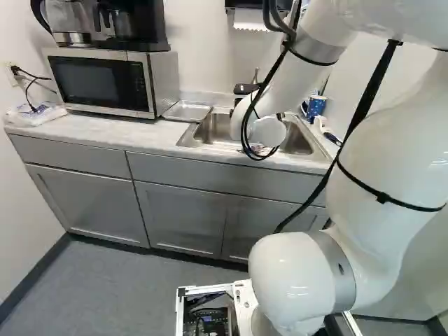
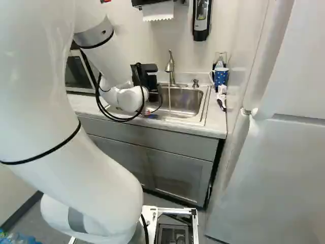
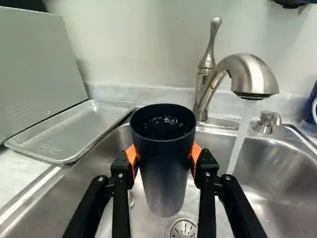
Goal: Rinse the cup and place it in the tray
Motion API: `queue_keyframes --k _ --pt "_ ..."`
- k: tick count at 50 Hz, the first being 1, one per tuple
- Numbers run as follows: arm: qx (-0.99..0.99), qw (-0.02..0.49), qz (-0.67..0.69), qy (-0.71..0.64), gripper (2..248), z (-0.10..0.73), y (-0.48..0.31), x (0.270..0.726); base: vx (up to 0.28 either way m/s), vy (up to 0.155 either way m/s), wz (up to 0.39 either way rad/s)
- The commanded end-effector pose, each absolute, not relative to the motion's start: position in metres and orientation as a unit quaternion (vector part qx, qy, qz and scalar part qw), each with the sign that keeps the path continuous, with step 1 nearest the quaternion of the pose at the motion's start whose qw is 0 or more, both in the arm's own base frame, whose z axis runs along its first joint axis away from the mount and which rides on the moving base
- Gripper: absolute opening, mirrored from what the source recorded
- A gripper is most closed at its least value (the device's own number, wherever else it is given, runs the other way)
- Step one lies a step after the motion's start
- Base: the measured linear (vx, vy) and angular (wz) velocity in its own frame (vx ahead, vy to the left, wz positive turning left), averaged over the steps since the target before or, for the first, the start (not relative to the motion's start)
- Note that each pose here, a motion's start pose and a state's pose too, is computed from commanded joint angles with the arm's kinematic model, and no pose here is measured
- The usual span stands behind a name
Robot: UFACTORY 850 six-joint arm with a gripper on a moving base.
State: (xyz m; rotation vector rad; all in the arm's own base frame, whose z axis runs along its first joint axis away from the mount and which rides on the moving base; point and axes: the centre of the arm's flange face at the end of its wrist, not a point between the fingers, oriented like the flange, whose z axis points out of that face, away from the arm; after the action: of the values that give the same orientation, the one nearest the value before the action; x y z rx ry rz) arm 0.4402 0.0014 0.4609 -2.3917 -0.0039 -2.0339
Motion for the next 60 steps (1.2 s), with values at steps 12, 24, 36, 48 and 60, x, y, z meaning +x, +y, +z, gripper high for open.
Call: queue_keyframes --k 12,24,36,48,60 --pt "-0.753 0.014 -0.658 -0.016 123 0.473 0.018 0.444 0.0 0.0 0.0" --pt "-0.757 0.026 -0.652 -0.03 123 0.482 0.036 0.45 0.0 0.0 0.0" --pt "-0.768 0.037 -0.638 -0.045 123 0.489 0.053 0.455 0.0 0.0 0.0" --pt "-0.762 0.049 -0.643 -0.058 123 0.498 0.07 0.458 0.0 0.0 0.0" --pt "-0.761 0.059 -0.642 -0.07 123 0.498 0.085 0.459 0.0 0.0 0.0"
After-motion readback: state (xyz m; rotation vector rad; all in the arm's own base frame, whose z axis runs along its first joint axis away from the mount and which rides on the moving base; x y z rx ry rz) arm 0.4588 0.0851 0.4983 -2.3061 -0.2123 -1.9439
